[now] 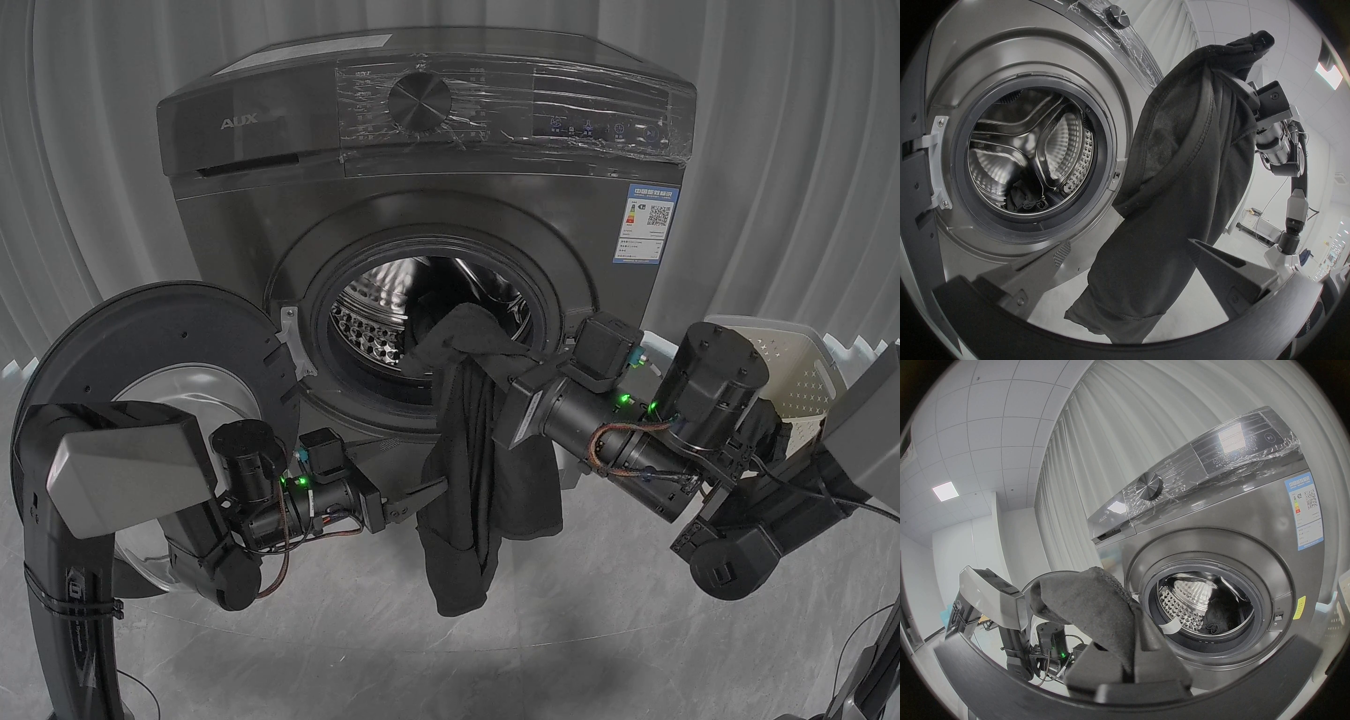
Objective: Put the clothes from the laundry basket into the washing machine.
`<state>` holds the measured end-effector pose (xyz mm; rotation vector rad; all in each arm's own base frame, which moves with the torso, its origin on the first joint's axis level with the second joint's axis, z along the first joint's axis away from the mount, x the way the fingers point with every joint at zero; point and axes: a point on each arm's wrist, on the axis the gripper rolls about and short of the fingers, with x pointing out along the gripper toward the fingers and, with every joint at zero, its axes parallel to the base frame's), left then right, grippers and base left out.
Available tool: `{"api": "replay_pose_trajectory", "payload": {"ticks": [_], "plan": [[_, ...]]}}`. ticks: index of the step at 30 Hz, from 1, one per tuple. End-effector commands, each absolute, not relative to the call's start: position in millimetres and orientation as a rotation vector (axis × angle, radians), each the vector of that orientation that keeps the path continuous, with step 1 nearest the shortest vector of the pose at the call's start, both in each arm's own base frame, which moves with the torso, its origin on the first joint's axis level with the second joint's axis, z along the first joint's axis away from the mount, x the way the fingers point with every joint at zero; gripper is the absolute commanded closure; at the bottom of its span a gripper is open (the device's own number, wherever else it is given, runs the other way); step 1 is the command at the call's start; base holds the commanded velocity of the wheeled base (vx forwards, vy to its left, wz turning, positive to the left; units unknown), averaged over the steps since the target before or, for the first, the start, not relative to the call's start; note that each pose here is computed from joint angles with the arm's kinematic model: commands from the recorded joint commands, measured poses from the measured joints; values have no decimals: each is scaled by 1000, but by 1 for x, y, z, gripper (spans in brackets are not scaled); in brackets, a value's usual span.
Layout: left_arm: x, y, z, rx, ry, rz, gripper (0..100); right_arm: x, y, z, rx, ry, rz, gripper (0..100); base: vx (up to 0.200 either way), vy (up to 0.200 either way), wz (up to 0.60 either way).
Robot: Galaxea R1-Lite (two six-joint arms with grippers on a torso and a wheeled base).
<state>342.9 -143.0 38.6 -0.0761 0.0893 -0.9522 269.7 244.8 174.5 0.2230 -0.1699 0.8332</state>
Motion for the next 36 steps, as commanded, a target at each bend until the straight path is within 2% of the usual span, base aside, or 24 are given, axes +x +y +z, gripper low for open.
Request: {"api": "replay_pose_trajectory", "payload": {"ticks": [1, 8, 12, 15, 29, 30, 36], "plan": [[344, -144, 35, -79, 96, -956, 0, 269, 248, 175, 226, -175, 842, 100, 0, 0, 0], [351, -149, 27, -89, 102, -974, 0, 267, 250, 176, 227, -177, 856, 100, 0, 0, 0], [346, -153, 25, -97, 124, -1065, 0, 267, 250, 176, 226, -177, 857, 100, 0, 0, 0], [343, -159, 26, -110, 127, -1092, 0, 267, 249, 177, 225, -180, 857, 100, 0, 0, 0], [346, -160, 30, -105, 106, -1068, 0, 268, 251, 173, 225, -174, 862, 100, 0, 0, 0], [347, -160, 29, -102, 106, -1062, 100, 268, 251, 173, 224, -173, 860, 100, 0, 0, 0], [346, -159, 32, -107, 104, -1053, 100, 268, 250, 173, 224, -173, 860, 100, 0, 0, 0]]}}
